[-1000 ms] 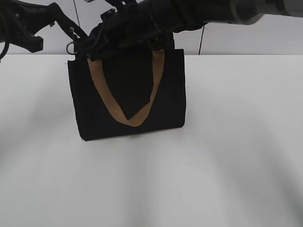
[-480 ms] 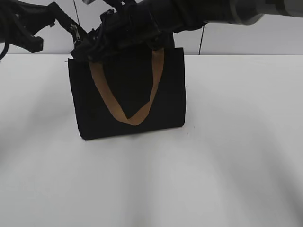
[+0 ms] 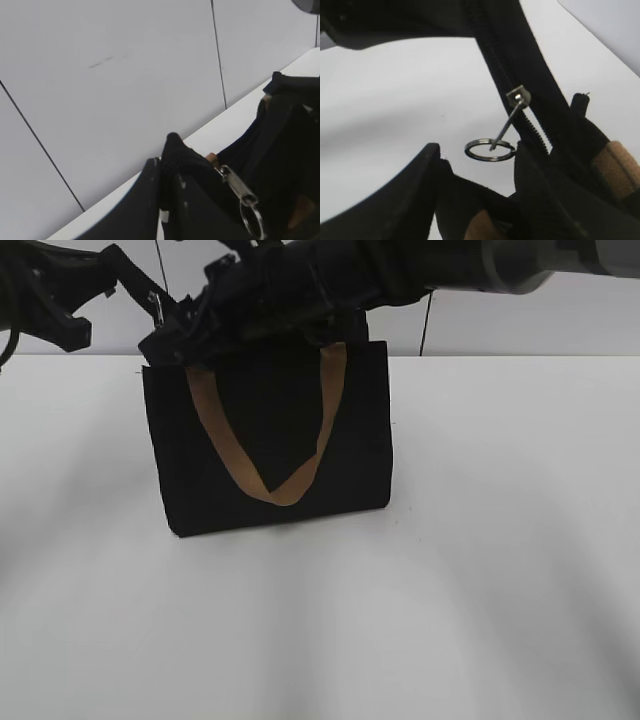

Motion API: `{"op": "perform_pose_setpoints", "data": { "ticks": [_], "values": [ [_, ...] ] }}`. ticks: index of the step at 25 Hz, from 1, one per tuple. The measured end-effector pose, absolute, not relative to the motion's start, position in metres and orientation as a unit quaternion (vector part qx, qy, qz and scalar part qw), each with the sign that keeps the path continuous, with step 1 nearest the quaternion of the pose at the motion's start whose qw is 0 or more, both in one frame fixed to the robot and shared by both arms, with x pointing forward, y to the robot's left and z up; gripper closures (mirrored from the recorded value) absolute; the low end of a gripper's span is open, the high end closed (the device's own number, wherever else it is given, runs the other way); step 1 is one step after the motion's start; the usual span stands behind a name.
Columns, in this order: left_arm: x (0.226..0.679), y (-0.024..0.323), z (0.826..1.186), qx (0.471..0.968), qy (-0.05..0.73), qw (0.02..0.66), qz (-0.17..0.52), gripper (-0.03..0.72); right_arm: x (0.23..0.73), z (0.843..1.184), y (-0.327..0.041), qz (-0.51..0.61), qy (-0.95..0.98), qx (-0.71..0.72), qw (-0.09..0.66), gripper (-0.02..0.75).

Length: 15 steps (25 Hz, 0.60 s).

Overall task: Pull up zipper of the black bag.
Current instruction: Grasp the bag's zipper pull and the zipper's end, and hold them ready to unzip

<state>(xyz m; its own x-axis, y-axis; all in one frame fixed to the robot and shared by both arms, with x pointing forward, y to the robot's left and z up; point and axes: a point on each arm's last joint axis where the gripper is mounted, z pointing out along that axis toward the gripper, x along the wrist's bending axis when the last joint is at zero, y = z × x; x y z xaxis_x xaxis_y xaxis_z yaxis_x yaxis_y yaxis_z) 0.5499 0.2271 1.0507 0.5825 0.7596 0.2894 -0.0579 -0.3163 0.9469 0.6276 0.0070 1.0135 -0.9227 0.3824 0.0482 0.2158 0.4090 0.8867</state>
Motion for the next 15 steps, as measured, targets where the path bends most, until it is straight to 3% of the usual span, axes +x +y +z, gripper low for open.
{"op": "perform_pose_setpoints", "data": {
  "ticks": [11,15],
  "values": [
    [0.5499,0.2271,1.0507,0.714,0.246,0.531,0.385,0.668,0.6291,1.0154,0.0074,0.524,0.826,0.195,0.08,0.373],
    [0.5499,0.2271,1.0507,0.714,0.246,0.531,0.385,0.668,0.6298,1.0154,0.0072,0.523,0.825,0.197,0.083,0.524]
  ]
}}
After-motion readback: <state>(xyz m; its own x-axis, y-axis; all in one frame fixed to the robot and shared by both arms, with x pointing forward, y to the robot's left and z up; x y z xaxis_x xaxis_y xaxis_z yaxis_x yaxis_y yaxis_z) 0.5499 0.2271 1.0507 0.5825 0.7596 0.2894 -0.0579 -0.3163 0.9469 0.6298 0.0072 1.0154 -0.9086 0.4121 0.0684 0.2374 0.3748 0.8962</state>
